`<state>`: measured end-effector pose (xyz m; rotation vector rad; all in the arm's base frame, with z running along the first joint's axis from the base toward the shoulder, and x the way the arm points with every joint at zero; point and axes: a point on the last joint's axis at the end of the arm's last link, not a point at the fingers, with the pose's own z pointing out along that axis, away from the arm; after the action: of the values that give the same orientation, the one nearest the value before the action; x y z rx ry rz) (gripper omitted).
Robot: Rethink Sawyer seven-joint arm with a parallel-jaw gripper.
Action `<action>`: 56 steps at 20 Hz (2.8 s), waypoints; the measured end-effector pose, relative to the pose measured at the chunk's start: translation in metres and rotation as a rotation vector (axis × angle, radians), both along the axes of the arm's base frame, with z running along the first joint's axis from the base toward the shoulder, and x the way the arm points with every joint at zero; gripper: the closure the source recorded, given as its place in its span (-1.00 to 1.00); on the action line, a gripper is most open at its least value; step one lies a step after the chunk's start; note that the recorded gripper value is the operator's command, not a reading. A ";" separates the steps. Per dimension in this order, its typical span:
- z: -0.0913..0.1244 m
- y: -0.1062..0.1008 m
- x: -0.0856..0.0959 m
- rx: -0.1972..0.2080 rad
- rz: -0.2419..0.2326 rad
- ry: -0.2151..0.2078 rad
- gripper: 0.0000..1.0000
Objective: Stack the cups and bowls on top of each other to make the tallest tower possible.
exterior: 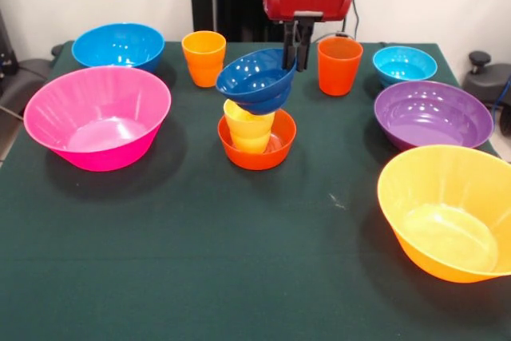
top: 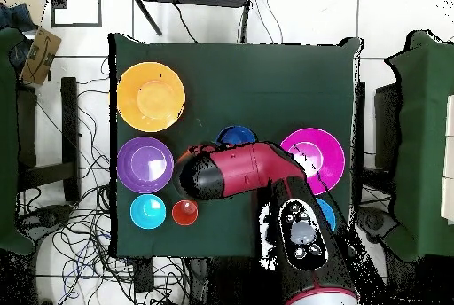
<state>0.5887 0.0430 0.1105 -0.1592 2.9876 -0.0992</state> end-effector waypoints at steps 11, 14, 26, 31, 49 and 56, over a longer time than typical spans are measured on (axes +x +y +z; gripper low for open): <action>-0.017 -0.009 -0.019 -0.046 -0.014 0.049 1.00; -0.023 -0.014 -0.024 -0.053 -0.022 0.064 1.00; -0.038 -0.023 -0.028 -0.050 -0.035 0.048 1.00; -0.042 -0.025 -0.027 -0.043 -0.038 0.038 1.00; -0.043 -0.024 -0.027 -0.038 -0.042 0.038 1.00; -0.042 -0.023 -0.026 -0.033 -0.049 0.038 1.00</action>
<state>0.5630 0.0199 0.0684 -0.0933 3.0299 -0.1523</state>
